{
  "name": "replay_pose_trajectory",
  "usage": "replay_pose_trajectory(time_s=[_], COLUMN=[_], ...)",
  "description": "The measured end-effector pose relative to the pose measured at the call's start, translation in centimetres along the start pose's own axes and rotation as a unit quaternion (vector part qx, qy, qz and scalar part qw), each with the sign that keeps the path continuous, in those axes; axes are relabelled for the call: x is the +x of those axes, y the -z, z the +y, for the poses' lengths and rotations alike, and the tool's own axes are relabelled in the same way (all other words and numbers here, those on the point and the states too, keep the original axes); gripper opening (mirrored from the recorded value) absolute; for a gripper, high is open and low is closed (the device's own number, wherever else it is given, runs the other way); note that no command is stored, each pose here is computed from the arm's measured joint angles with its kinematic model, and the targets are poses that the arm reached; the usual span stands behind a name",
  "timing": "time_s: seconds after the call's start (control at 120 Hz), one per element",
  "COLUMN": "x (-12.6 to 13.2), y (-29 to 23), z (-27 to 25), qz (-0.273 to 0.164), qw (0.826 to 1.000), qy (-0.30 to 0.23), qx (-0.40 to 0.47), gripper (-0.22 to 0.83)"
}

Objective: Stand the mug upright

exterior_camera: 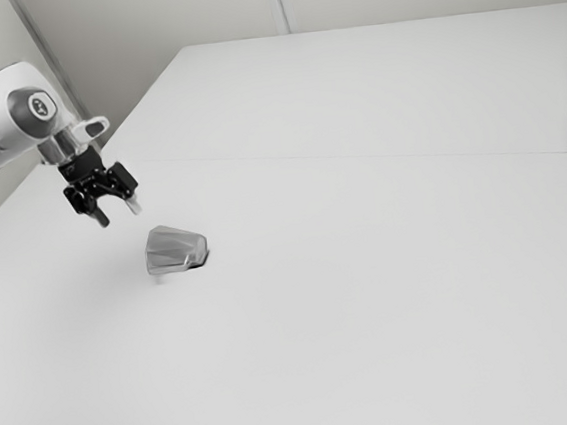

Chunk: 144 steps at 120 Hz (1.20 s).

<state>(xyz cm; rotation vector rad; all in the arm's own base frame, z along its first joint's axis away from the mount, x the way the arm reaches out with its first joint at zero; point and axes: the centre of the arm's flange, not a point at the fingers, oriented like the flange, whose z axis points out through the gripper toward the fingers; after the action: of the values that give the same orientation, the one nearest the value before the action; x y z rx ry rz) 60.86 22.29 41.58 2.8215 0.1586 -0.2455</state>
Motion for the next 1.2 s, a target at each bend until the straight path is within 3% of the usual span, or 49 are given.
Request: replay_pose_trajectory(time_s=[0.683,1.2], x=[3.1,3.8], y=[-6.9,-11.8], z=[-3.2,-3.9], qz=[0.035,0.070], qw=[0.989,0.962], qy=[-0.061,-0.072], qx=[-0.128,-0.253], gripper=[0.62,0.59])
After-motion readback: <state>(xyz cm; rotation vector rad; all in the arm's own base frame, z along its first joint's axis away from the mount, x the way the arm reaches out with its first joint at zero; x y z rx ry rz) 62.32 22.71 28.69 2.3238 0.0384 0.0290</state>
